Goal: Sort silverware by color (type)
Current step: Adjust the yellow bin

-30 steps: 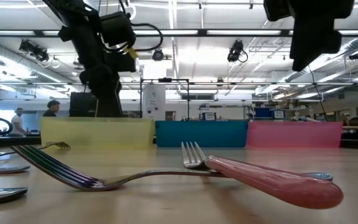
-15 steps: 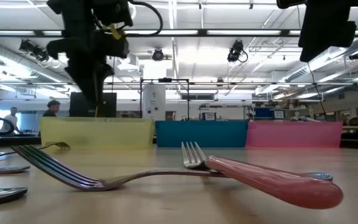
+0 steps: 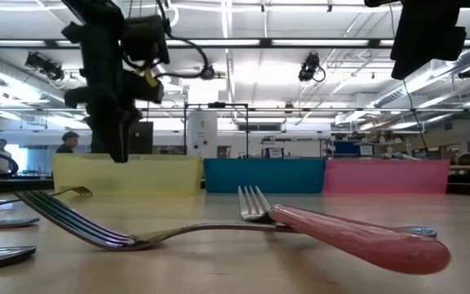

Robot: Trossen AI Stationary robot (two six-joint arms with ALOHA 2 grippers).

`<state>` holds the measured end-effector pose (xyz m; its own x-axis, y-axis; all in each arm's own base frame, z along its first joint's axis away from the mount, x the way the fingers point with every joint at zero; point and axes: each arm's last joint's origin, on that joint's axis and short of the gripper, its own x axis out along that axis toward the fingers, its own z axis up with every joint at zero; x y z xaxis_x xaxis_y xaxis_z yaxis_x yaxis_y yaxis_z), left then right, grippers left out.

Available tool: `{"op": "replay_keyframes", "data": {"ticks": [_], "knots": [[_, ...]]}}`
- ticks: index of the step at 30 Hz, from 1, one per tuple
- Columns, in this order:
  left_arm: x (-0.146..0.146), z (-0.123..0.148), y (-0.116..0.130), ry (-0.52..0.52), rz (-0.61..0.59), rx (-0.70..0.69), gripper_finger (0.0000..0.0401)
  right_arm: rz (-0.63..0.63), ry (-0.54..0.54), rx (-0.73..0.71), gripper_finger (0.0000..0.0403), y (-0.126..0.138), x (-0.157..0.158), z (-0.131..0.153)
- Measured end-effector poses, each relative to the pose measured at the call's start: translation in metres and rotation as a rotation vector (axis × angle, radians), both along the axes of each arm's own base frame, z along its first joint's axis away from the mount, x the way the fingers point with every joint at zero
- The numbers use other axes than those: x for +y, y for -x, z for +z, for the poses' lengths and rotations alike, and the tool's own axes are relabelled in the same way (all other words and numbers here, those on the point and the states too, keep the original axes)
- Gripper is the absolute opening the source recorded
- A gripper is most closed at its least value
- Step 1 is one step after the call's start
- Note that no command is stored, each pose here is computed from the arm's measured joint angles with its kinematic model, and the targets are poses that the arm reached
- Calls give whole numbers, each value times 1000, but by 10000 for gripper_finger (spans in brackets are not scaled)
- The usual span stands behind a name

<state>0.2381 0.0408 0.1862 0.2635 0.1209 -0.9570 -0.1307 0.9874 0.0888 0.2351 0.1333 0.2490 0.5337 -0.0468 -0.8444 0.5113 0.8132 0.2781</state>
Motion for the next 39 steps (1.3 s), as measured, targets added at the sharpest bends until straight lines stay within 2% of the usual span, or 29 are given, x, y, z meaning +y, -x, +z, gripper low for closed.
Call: {"op": "replay_keyframes", "data": {"ticks": [8, 16, 22, 30, 34, 39], "knots": [[32, -2, 6, -23, 67, -20, 107, 6, 1, -4, 153, 0, 0, 0], [61, -14, 10, -29, 155, 18, 107, 6, 1, -5, 153, 0, 0, 0], [79, -23, 11, -50, 173, 36, 107, 6, 1, -4, 153, 0, 0, 0], [102, -26, 25, -55, 262, 62, 107, 10, -7, -1, 153, 0, 1, 0], [104, -26, 26, -46, 295, 56, 107, 11, -7, 0, 153, 0, 1, 0], [81, -21, 16, 7, 249, 20, 107, 51, -73, 41, 153, 1, 3, -1]]}}
